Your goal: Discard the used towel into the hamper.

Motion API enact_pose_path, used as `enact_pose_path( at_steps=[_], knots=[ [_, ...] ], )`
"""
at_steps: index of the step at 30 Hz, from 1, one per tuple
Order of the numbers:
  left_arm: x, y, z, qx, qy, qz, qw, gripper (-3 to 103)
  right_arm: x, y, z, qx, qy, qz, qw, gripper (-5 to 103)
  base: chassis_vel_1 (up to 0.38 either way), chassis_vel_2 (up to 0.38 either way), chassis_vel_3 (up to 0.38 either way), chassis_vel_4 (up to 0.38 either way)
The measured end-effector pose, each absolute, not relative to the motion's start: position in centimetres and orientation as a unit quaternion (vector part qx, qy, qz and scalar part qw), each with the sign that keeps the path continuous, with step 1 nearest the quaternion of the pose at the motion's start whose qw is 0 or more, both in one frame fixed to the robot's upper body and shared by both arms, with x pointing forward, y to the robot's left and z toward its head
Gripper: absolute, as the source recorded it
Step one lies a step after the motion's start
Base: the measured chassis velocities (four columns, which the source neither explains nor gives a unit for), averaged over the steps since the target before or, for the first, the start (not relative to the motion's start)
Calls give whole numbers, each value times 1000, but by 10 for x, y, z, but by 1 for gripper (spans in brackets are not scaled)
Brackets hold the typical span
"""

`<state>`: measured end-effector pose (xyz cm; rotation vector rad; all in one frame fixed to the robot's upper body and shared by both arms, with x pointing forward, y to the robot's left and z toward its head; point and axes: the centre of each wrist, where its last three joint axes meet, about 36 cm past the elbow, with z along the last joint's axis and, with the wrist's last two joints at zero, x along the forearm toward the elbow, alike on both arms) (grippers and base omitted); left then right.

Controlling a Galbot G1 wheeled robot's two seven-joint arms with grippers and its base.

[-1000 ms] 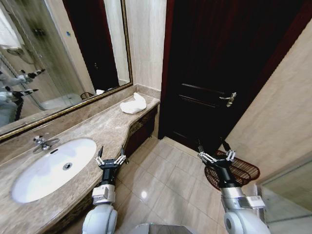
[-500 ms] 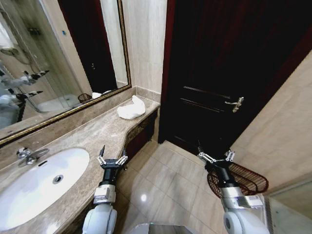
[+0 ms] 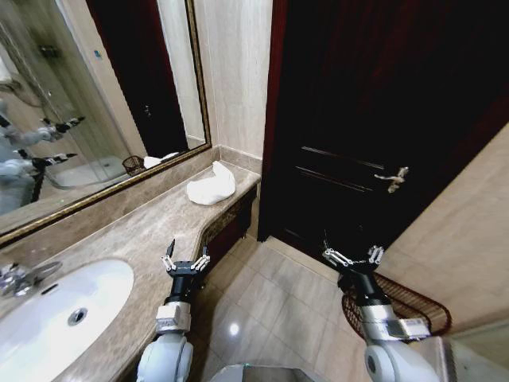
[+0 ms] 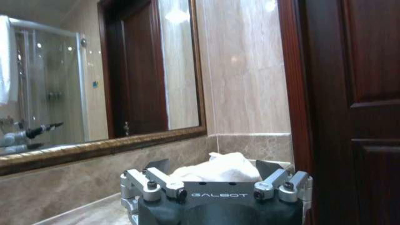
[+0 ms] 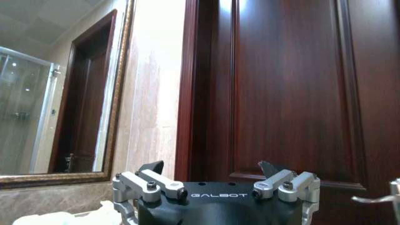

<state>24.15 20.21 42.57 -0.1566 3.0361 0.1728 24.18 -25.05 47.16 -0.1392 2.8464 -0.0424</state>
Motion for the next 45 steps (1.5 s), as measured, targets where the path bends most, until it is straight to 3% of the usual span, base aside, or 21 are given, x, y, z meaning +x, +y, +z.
enact_pose_path(
  at_steps=[16,31,45],
  knots=[
    [261,200,422,-90,996,15,13,96,242,-252,466,-47,987,-24,154,100,-174,175,169,-162],
    [382,199,386,-113,993,-36,-23,96,234,-267,443,-44,991,-56,111,100,19,-7,-11,7],
    [469,180,369,-103,994,-18,-44,98,229,-273,437,-24,993,-63,101,100,0,0,0,0]
  ],
)
